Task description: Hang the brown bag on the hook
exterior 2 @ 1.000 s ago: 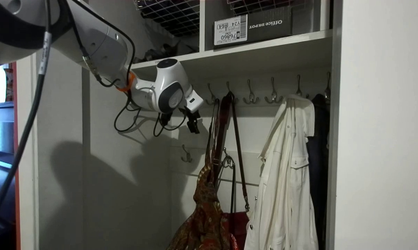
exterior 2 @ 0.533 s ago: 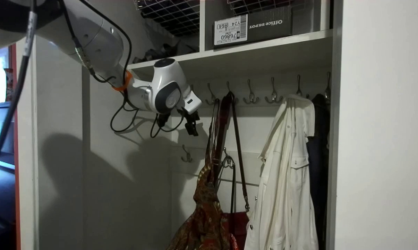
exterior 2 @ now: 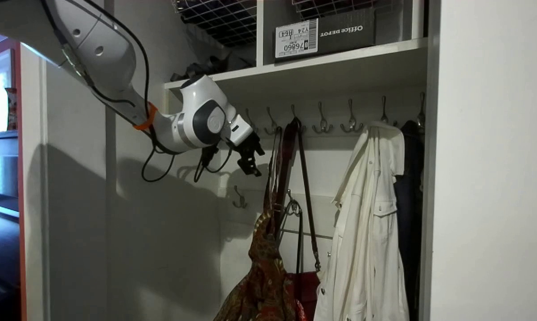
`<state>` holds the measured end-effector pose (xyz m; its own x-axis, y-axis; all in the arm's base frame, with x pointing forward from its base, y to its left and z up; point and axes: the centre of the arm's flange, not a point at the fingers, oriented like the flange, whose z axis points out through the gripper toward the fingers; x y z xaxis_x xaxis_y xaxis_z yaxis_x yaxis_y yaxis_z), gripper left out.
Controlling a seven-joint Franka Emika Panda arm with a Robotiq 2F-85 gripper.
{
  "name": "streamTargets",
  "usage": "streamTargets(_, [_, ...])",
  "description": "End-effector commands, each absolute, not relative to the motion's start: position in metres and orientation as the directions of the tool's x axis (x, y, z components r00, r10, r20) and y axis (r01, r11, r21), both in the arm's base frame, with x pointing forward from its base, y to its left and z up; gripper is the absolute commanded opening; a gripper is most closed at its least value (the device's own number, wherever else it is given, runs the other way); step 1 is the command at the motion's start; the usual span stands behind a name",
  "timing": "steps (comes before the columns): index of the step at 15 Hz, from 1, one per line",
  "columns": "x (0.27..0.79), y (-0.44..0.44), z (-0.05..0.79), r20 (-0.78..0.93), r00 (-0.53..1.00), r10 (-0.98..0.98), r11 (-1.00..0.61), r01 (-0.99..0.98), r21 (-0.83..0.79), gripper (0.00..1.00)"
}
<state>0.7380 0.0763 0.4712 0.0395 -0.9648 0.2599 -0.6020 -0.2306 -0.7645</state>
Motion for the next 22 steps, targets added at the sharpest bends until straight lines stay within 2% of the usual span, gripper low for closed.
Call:
streamTargets(1, [0.712, 0.081, 0.472, 0.28, -0.031, -0.959, -0.207, -0.598, -0.774, 1.0])
streamTargets(3, [0.709, 0.078, 0.473, 0.296, -0.04, -0.954, -0.214, -0.601, -0.77, 1.0])
streamTargets(4, [0.726, 0.076, 0.475, 0.287, -0.01, -0.958, -0.222, -0.608, -0.763, 1.0])
streamTargets(10, [0.722, 0.074, 0.473, 0.296, -0.022, -0.955, -0.221, -0.613, -0.759, 1.0])
streamTargets(14, [0.692, 0.068, 0.503, 0.273, 0.108, -0.956, -0.274, -0.662, -0.698, 1.0])
streamTargets(18, [0.668, 0.063, 0.526, 0.256, 0.215, -0.942, -0.327, -0.751, -0.574, 1.0])
streamTargets(22, [0.64, 0.049, 0.537, 0.334, 0.301, -0.893, -0.42, -0.824, -0.38, 1.0])
